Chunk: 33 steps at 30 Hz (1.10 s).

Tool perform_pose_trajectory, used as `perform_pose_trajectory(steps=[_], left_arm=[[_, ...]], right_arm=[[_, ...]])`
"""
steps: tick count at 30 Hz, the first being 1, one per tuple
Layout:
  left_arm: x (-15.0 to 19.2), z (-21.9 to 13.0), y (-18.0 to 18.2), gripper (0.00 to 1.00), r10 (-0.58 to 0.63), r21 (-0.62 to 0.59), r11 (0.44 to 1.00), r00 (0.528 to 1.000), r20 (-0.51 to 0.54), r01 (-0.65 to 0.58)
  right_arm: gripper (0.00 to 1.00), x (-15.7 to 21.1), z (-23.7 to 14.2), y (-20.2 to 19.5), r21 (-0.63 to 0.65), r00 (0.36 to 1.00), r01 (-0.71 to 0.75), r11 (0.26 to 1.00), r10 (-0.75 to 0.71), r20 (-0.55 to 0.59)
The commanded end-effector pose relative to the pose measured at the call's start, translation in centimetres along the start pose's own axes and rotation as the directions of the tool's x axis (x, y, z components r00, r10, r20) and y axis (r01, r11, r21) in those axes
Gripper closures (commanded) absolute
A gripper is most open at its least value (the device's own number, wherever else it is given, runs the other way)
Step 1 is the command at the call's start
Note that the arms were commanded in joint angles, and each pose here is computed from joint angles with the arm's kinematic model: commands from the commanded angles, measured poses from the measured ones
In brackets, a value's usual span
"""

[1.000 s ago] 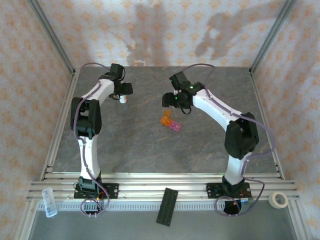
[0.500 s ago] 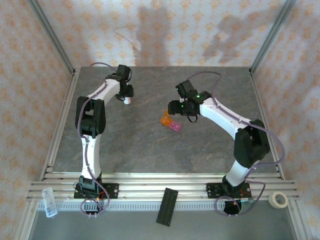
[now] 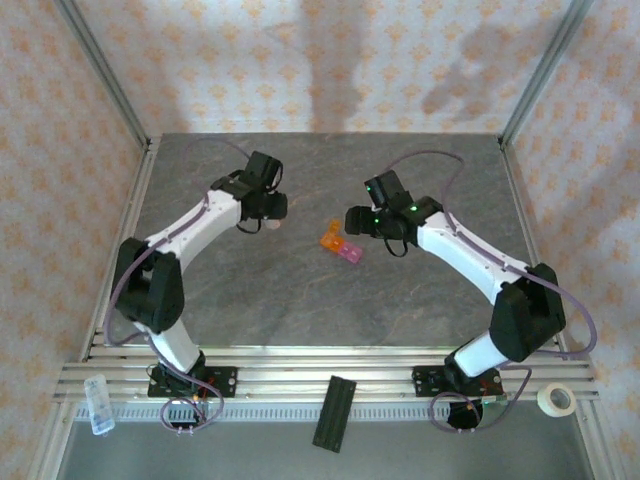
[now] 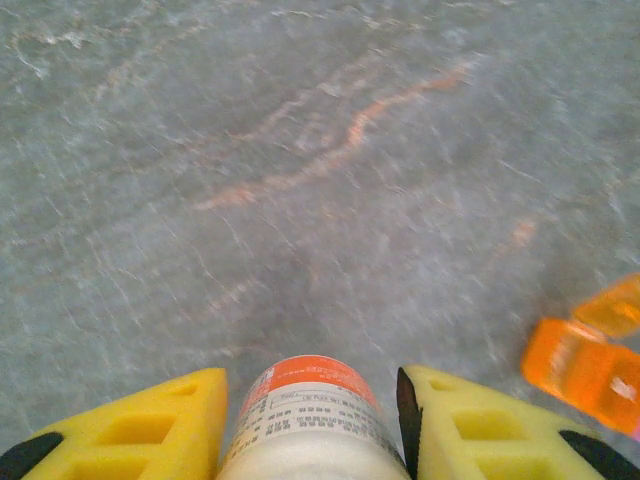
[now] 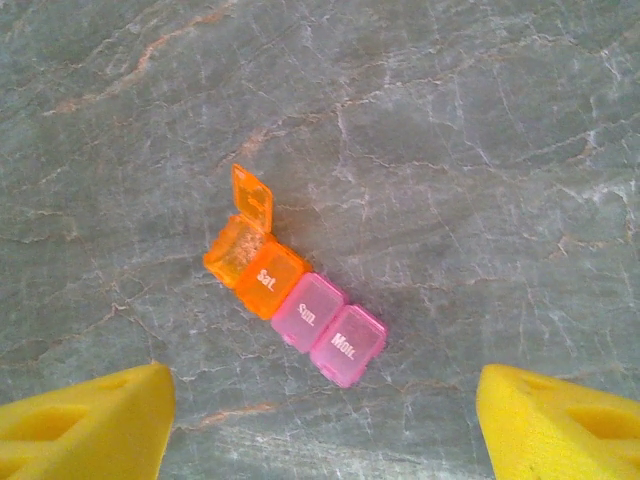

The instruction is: Sort the pills into containers

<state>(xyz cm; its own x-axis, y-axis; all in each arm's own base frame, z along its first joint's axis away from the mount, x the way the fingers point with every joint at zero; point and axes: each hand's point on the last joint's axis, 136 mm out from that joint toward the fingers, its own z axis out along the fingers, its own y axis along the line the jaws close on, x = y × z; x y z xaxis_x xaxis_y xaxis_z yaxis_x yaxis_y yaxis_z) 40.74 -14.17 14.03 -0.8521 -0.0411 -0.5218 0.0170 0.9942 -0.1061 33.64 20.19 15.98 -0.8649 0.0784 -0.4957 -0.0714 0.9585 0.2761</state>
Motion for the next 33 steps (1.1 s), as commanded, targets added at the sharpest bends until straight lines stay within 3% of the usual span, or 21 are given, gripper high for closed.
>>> perform_pose_trajectory(steps=[1, 12, 19, 33], left_arm=[[2.3, -0.7, -1.3, 0.76, -0.002, 0.006, 1.0, 1.0, 0.01, 0.002], [8.3, -0.5, -5.1, 0.76, 0.045, 0.043, 0.998, 0.999, 0.027, -0.046], [9.9, 0.9, -5.4, 0.76, 0.072, 0.017, 0.997, 0.997, 0.034, -0.072], [12.1, 2.8, -6.4, 0.76, 0.134, -0.004, 0.991, 0.991, -0.001, -0.134]], right_arm=[[0.21, -0.5, -1.0, -1.1, 0.029, 0.998, -0.041, 0.999, 0.039, 0.055], [0.21, 4.0, 2.0, -1.5, -0.015, 0.994, -0.078, 0.997, 0.077, -0.071], [0.22, 7.5, 5.5, -0.2, -0.11, 0.969, -0.184, 0.977, 0.161, -0.189], [0.22, 9.2, 8.1, 1.5, -0.098, 0.963, -0.175, 0.98, 0.149, -0.226]])
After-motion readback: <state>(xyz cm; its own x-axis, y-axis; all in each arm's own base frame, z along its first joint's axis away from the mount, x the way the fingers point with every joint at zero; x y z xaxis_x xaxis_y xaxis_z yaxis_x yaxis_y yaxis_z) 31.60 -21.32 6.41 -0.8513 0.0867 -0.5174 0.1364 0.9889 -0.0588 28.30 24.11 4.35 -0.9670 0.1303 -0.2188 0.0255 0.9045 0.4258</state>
